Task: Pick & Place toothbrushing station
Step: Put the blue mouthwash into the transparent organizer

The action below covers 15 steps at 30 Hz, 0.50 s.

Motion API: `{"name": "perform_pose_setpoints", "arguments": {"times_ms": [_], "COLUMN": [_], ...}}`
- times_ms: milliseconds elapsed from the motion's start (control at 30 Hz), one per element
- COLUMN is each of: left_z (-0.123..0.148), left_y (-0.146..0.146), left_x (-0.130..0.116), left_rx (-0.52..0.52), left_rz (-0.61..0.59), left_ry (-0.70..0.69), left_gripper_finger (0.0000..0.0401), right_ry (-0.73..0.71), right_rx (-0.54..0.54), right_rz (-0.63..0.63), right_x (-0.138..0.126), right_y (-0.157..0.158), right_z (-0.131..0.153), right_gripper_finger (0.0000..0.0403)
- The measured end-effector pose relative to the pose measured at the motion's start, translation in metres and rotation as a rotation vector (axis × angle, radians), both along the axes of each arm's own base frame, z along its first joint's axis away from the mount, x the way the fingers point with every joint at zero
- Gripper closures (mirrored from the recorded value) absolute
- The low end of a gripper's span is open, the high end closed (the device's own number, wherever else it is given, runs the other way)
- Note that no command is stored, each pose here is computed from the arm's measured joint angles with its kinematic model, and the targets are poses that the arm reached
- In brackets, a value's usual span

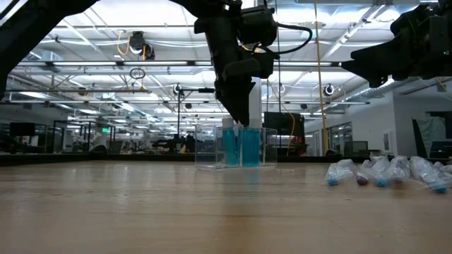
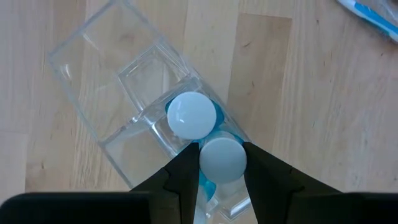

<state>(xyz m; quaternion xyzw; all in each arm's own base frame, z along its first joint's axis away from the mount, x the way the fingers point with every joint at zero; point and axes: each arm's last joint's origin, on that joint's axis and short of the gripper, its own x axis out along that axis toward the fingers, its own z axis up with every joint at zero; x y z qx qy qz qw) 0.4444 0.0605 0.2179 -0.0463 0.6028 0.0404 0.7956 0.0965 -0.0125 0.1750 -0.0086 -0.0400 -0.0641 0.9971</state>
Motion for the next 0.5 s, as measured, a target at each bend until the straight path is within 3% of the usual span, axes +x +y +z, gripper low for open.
{"name": "perform_pose_setpoints", "arguments": {"times_ms": [500], "left_z": [-0.0006], "left_y": [-0.0003], "left_x": [-0.0019], "left_rx": [-0.014], "left_rz": [0.053], "left_ry": [0.02], "left_gripper_finger": [0.0281], "right_ry": [0.0], "right_rx": [0.0], "right_rz": [0.0], "right_x": [0.0], "right_y": [0.0], "right_z": [-0.0001], "right_gripper_finger": [0.019]}}
